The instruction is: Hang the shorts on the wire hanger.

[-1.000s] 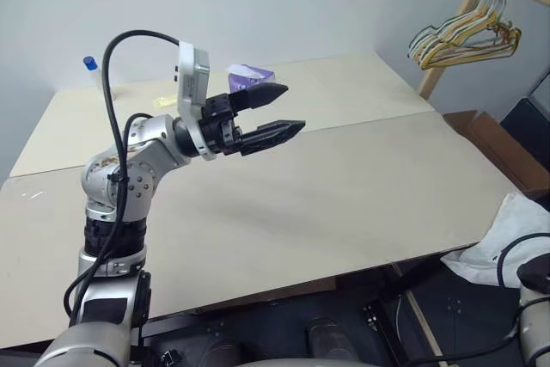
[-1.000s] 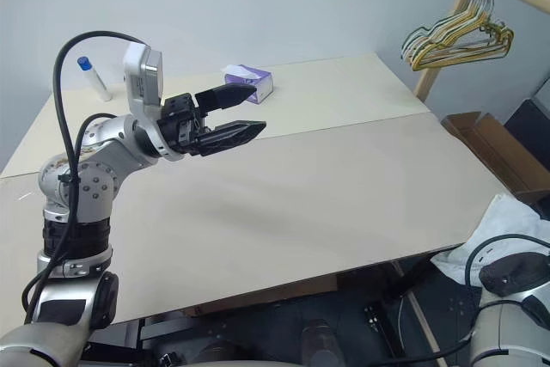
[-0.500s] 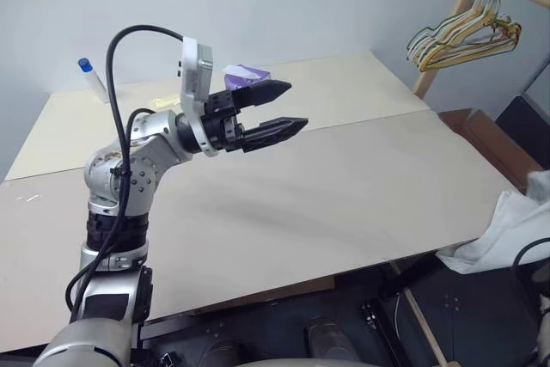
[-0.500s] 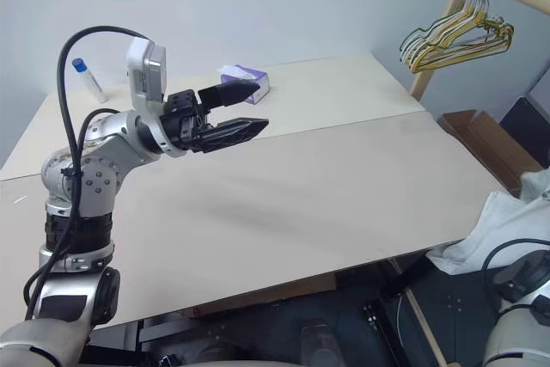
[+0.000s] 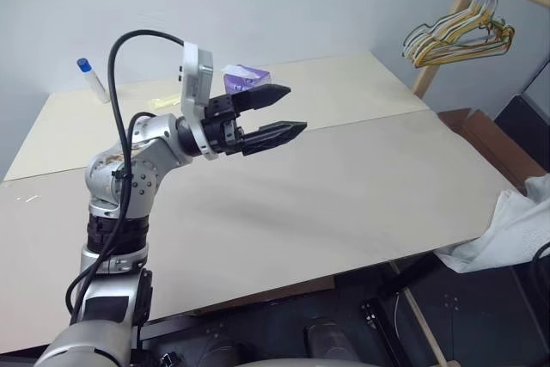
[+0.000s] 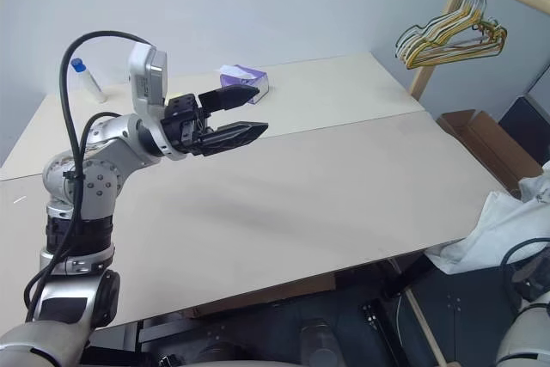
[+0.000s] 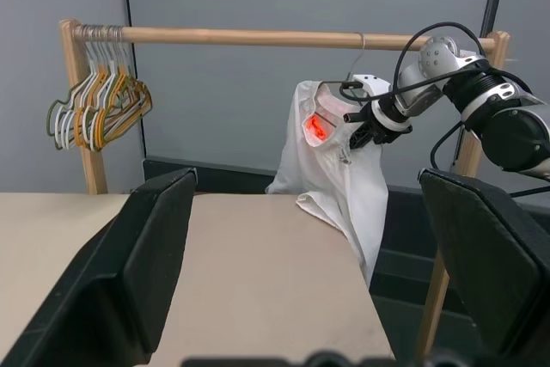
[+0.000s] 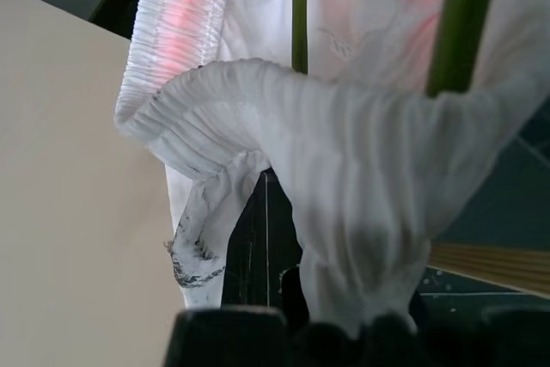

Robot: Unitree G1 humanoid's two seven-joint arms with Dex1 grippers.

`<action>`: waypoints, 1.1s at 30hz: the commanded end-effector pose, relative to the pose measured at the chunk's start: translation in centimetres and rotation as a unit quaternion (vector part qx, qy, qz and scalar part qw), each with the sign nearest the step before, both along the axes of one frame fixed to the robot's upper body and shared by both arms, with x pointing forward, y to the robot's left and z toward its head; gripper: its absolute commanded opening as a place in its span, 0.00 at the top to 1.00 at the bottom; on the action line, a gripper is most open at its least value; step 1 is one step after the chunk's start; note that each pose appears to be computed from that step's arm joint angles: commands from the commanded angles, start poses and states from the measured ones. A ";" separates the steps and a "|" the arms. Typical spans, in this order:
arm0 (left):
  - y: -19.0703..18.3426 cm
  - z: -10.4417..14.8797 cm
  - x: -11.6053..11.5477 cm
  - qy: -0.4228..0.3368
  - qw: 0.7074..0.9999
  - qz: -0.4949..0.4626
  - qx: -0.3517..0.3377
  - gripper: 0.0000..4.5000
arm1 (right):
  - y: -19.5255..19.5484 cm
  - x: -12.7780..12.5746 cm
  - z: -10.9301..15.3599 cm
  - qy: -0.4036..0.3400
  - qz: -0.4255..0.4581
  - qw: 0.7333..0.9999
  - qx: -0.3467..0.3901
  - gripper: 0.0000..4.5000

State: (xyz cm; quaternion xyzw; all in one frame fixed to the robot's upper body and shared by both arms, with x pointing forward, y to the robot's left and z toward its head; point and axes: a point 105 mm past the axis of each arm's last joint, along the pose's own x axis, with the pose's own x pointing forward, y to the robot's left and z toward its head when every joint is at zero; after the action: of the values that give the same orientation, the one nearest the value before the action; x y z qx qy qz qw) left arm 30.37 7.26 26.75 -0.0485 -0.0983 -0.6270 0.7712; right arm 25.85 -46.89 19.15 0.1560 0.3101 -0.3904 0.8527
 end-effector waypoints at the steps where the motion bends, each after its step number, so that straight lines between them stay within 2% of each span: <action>1: -0.1 1.1 -0.4 -0.024 1.000 -0.002 -0.012 0.00 | -0.2 0.7 2.7 -0.058 0.017 0.996 -0.062 0.91; 6: -0.1 1.2 -0.4 -0.023 1.000 -0.003 -0.012 0.00 | -0.4 0.5 2.1 -0.067 0.007 0.995 -0.070 0.91; 11: -0.2 1.2 -0.5 -0.024 1.000 -0.006 -0.012 0.00 | -0.1 0.3 1.7 -0.061 0.026 0.997 -0.037 0.91; 14: -0.2 1.2 -0.6 -0.024 1.000 -0.007 -0.013 0.00 | 0.1 0.4 1.9 -0.072 0.033 0.996 -0.028 0.91; 15: -0.2 1.1 -0.6 -0.023 1.000 -0.007 -0.013 0.00 | 0.1 0.4 2.0 -0.077 0.032 0.996 -0.029 0.96; 24: -0.5 0.9 -0.6 -0.021 1.000 -0.009 -0.016 0.00 | 0.1 0.7 2.3 -0.092 0.044 0.994 -0.043 0.96; 27: -0.5 0.9 -0.7 -0.021 1.000 -0.008 -0.018 0.00 | -0.3 0.5 1.9 -0.078 0.039 0.995 -0.047 0.96; 28: -0.5 0.9 -0.7 -0.021 1.000 -0.008 -0.019 0.00 | -0.3 0.5 1.8 -0.073 0.041 0.995 -0.051 0.91; 33: -0.4 0.8 -0.6 -0.021 1.000 -0.006 -0.017 0.00 | 0.7 0.9 1.1 -0.050 0.079 0.995 -0.044 0.91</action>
State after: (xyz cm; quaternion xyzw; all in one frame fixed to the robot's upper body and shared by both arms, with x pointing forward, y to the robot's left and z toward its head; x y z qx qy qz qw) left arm 30.23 6.77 26.56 -0.0590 -0.1003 -0.6291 0.7686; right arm 26.63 -46.24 18.65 0.1258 0.2808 -0.3352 0.8905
